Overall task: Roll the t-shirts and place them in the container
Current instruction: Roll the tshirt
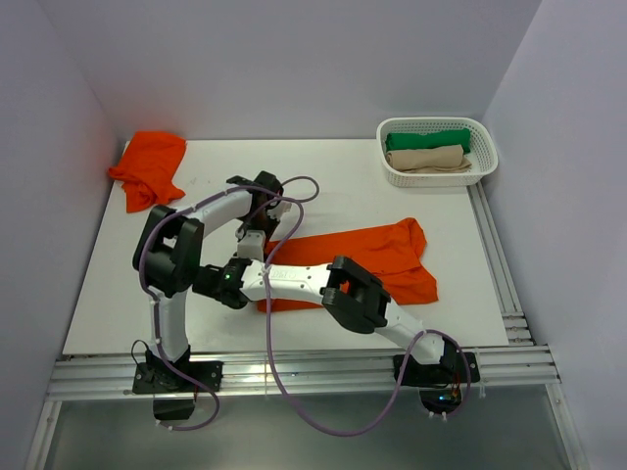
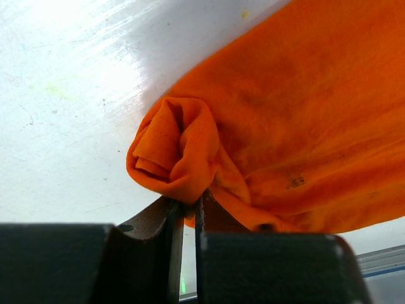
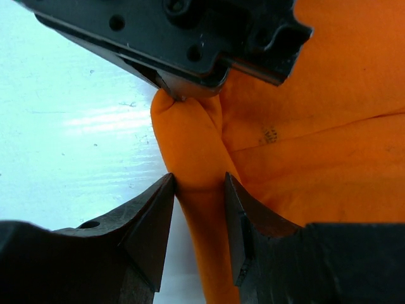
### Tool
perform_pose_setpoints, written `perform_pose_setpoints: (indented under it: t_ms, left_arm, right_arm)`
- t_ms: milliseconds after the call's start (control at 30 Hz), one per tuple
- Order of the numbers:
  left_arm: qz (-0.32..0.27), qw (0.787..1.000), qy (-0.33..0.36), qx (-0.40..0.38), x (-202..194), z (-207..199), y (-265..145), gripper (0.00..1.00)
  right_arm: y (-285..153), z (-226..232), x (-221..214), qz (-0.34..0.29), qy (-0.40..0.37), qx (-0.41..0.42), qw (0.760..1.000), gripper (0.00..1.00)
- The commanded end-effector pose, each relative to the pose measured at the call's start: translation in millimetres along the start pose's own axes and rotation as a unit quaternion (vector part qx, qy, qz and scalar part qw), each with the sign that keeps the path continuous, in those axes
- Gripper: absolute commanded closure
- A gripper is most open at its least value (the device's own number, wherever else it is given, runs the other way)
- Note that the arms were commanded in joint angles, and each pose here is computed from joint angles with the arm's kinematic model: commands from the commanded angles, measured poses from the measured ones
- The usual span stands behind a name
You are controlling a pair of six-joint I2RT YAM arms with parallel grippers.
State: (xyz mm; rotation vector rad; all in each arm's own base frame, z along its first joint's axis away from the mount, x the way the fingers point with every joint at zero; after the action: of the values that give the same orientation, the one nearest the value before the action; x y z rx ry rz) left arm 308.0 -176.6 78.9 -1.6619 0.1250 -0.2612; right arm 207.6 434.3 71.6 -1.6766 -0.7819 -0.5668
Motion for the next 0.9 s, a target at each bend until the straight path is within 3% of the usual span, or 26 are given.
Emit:
perform_pose_setpoints:
  t_ms: [0, 267, 433, 533, 733, 867]
  left_arm:
    - [-0.008, 1.0, 0.008, -0.003, 6.0, -6.9, -5.9, 0.97]
    - [-0.006, 1.0, 0.007, -0.008, 10.9, -9.9, -4.7, 0.92]
    - [-0.008, 1.0, 0.004, -0.016, 14.5, -13.0, -6.3, 0.84]
    - [-0.013, 1.0, 0.002, -0.022, 20.5, -15.7, -10.5, 0.72]
    - [-0.043, 0.997, -0.018, -0.063, 50.2, -10.0, -38.1, 0.38]
    - [-0.069, 0.991, -0.04, -0.103, 66.6, 8.1, -67.5, 0.33]
  right_arm:
    - [5.1, -3.2, -17.8, 0.0, -0.03, -0.021, 0.999, 0.55]
    - [5.1, -1.5, -37.0, 0.028, -0.036, -0.012, 0.999, 0.58]
    - [1.9, 0.5, -41.4, 0.04, -0.016, 0.01, 0.999, 0.73]
    - [-3.1, 2.3, -35.4, 0.042, 0.008, 0.042, 0.998, 0.77]
    - [-2.0, -2.8, -35.3, 0.065, 0.082, 0.146, 0.984, 0.8]
    - [-1.1, -9.5, -30.2, 0.081, 0.149, 0.224, 0.96, 0.81]
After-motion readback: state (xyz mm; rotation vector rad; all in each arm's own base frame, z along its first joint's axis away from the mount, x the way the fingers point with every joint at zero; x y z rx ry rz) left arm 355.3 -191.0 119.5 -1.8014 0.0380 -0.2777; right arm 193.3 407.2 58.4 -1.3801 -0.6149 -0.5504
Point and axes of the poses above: each gripper's point midway between its finger pads, its own y axis out along the fingers, its own z axis along the line the jaws close on, x = y × z, the point moved 5 cm from there along -y, back along the fingers, and after that the axes turned 14 degrees about -y, right-handed, at the moved point
